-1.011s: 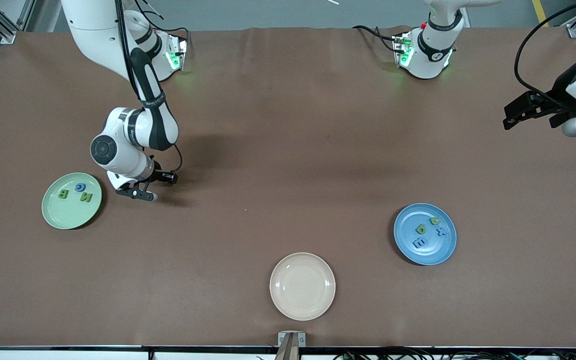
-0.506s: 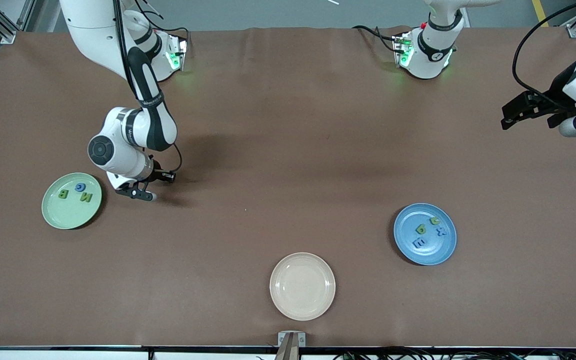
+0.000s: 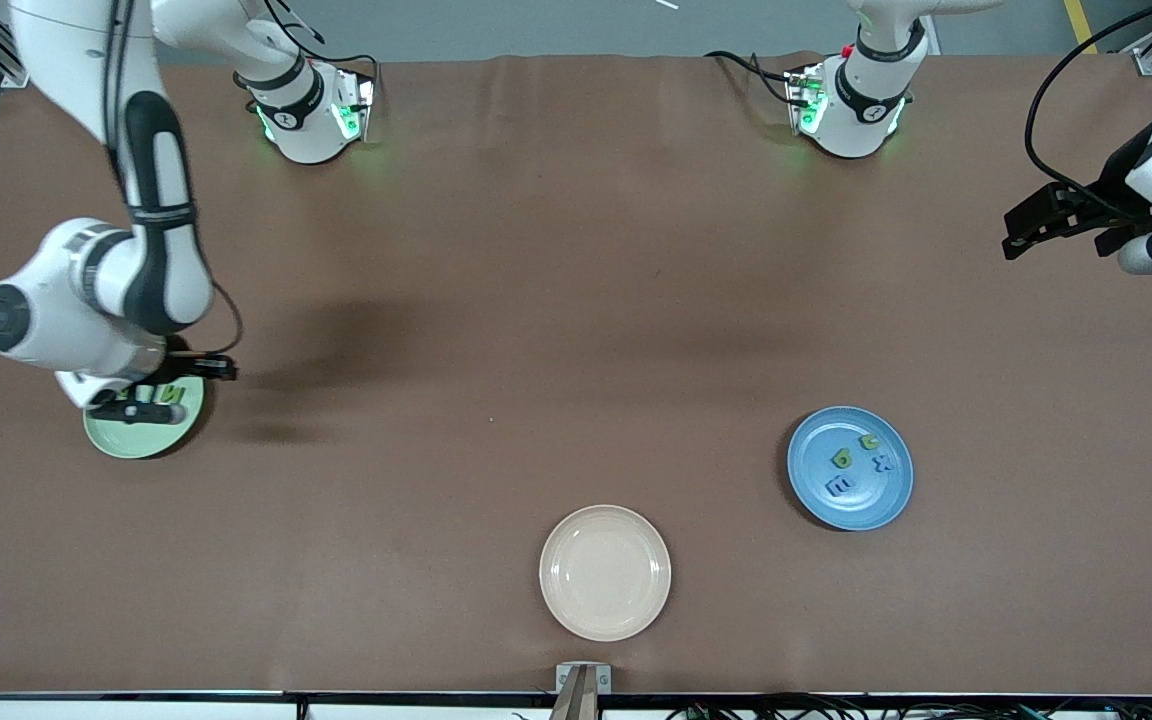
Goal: Sort upper and lower case letters into plates
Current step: 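Carry the pink Q to the green plate and open the right gripper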
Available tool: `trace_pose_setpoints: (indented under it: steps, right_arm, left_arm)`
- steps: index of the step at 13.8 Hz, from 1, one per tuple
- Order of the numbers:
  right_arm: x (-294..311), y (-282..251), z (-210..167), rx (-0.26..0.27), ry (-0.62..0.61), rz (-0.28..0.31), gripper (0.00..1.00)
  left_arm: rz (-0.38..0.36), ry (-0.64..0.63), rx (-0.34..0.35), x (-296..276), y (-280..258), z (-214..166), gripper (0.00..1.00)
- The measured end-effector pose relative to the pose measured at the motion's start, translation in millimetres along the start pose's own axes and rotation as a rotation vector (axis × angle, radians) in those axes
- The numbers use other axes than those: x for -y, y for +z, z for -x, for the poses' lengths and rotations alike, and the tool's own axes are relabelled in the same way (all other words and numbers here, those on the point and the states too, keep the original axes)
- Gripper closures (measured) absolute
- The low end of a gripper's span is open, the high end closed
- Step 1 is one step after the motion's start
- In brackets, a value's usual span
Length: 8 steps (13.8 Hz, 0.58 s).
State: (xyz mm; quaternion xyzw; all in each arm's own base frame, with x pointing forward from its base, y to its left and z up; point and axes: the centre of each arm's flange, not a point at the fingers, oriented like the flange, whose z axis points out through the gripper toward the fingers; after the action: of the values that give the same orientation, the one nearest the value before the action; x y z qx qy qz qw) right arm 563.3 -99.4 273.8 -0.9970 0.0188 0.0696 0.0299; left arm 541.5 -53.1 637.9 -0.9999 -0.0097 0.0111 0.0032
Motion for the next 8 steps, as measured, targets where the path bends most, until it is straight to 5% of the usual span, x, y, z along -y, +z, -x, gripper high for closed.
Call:
trace_pose_setpoints:
  steps: [4,8]
  right_arm:
    - [-90.2,4.7,-7.2,-0.006,-0.071,0.052,0.63]
    - [-115.0,37.9,-33.8,-0.018,-0.106,0.081,0.63]
  left_arm:
    - [0.0,0.0,-0.004,0.1,0.5,-0.7,0.0]
    - [0.0,0.0,-0.004,-0.3,1.3,-0.9,0.0]
